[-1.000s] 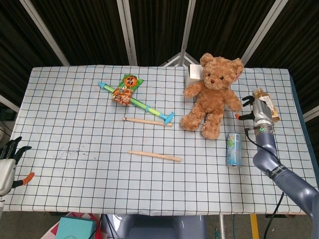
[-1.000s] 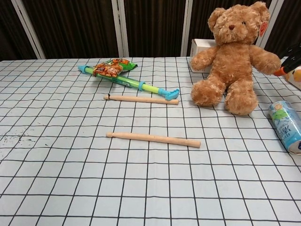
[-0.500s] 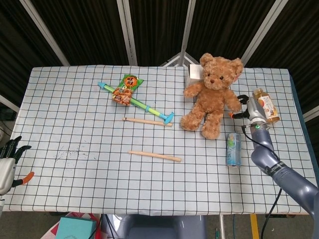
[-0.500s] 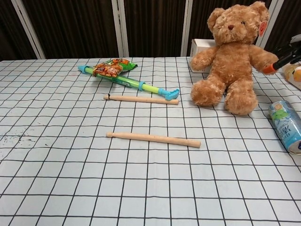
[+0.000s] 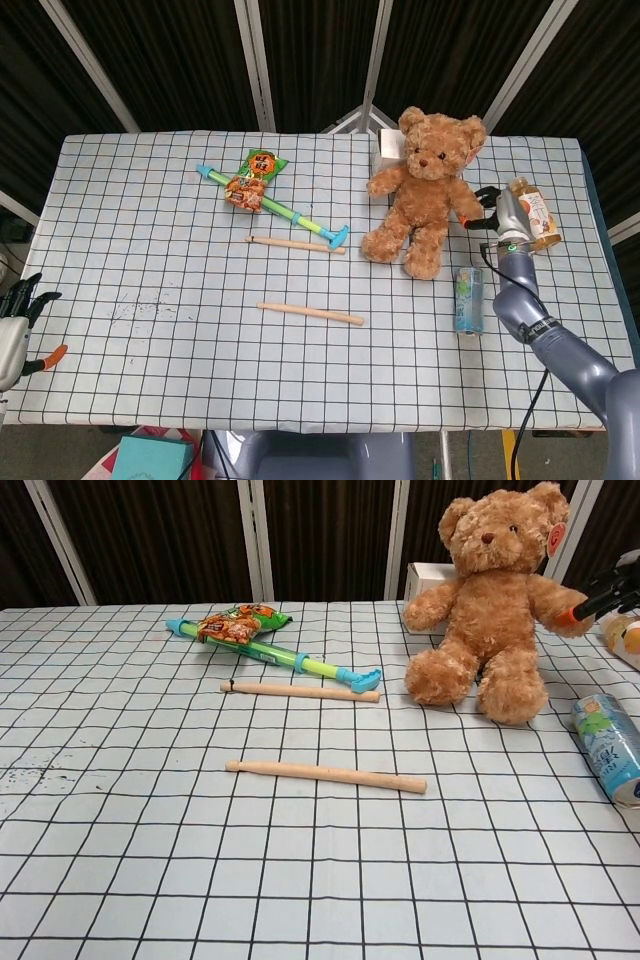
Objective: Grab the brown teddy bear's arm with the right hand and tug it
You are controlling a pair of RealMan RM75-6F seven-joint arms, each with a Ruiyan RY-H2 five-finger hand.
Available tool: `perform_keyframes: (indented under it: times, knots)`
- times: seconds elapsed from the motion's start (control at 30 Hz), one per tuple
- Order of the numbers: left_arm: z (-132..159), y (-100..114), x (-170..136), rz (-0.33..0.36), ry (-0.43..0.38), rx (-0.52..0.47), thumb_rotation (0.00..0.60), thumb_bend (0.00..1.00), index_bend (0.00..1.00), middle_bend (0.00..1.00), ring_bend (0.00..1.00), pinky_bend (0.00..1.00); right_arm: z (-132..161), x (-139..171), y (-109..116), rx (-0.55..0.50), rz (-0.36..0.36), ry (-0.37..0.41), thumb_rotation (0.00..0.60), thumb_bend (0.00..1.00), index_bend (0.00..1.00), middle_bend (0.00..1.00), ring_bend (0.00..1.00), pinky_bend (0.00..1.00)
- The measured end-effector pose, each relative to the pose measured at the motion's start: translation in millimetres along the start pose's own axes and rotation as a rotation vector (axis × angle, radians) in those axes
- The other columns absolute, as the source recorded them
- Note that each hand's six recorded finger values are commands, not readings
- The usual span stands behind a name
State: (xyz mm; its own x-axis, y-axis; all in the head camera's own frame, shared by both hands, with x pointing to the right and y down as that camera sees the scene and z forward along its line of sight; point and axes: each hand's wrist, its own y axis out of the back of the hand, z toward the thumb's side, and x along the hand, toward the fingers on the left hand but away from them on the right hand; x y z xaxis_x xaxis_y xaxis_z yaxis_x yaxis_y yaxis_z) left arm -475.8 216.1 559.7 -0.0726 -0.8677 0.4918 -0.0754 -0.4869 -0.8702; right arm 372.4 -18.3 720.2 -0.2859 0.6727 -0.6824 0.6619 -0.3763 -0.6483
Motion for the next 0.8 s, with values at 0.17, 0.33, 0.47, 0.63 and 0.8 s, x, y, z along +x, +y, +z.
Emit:
perform_keyframes:
  times: [0.17, 0.33, 0.47, 0.63, 0.8]
  knots:
    - [0.5, -1.1, 0.9, -0.003, 0.001, 0.004, 0.6, 0.31, 0.22, 0.0, 0.0, 0.12, -5.9, -3.4, 0.9, -0.001, -0.019, -0.019, 0.6, 0.32, 0.51, 0.53, 0.34, 0.0]
    - [1.8, -2.1, 1.1, -0.005, -0.001, 0.007, 0.6, 0.31, 0.22, 0.0, 0.0, 0.12, -14.0, -5.3, -1.4, 0.006, -0.017, -0.036, 0.6, 0.33, 0.51, 0.54, 0.34, 0.0]
    - [2.0, -2.2, 0.8, -0.004, 0.0, 0.007, 0.6, 0.31, 0.22, 0.0, 0.0, 0.12, -13.8, -6.0, -2.6, 0.009, -0.015, -0.031, 0.6, 0.33, 0.51, 0.54, 0.34, 0.0]
    - [1.4, -2.0, 0.9, -0.004, 0.003, 0.006, 0.6, 0.31, 0.22, 0.0, 0.0, 0.12, -8.1, -5.9, -3.2, 0.002, -0.013, -0.007, 0.6, 0.33, 0.51, 0.54, 0.34, 0.0]
    - [1.3, -1.3, 0.8, -0.002, 0.001, 0.003, 0.6, 0.31, 0.22, 0.0, 0.0, 0.12, -7.0, -5.0, -6.0, -0.004, -0.01, 0.014, 0.6, 0.33, 0.51, 0.54, 0.34, 0.0]
